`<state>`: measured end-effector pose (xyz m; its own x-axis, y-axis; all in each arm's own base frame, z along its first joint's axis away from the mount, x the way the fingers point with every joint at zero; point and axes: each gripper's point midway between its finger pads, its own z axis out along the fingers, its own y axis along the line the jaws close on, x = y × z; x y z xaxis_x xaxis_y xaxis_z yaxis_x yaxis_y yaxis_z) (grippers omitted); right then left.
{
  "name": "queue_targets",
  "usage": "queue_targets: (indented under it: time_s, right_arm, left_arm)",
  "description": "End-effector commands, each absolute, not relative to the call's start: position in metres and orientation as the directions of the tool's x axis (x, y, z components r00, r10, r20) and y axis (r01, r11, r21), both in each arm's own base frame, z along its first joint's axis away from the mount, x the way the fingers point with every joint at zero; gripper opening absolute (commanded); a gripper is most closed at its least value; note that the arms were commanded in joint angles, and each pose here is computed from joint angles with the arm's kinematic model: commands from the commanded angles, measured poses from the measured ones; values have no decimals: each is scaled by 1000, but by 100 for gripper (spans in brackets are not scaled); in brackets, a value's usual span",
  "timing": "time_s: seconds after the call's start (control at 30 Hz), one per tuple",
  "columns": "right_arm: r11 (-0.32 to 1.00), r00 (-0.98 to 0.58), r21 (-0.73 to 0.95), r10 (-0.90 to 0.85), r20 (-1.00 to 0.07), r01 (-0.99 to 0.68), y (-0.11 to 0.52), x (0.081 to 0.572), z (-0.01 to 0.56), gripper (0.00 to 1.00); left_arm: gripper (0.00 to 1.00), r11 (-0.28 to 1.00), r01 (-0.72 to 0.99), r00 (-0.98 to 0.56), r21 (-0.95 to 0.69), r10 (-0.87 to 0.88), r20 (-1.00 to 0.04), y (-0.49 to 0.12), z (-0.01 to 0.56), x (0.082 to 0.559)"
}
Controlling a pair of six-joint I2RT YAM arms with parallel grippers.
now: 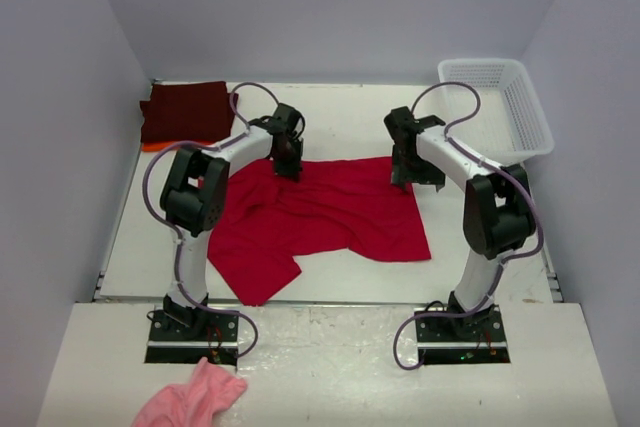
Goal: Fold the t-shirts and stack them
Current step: Fold the flattened tshirt in 1/3 of the way
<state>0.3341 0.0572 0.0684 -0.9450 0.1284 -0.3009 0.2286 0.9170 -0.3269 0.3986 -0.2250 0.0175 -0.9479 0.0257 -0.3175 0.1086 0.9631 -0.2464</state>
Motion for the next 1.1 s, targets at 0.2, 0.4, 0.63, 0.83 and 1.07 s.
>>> queue_targets:
  time_s: [0.2,0.4,0.63,0.83,1.07]
  right_arm:
    - [978,-876,-69,143,-461,196,99,362,129,84]
    - [992,-866,106,114,-486,71,141,381,141,65]
    - [983,-877,179,51,-478,-40,164,391,137,0]
    - [967,-924,250,49,-378,-51,176,411,119,0]
    - [942,-949,330,46,-311,-62,195,421,95,0]
  left_arm:
    - [0,978,108,-940,-178,42,-337,-200,49,383]
    - [0,964,184,-904,-190,90,-418,-213,81,400]
    - [0,1000,-14,-868,-15,-20,-496,-172,122,408]
    - [0,991,-128,-882,28,-101,-461,-142,114,390]
    - [0,972,-219,-894,84,-166,-417,-101,94,383]
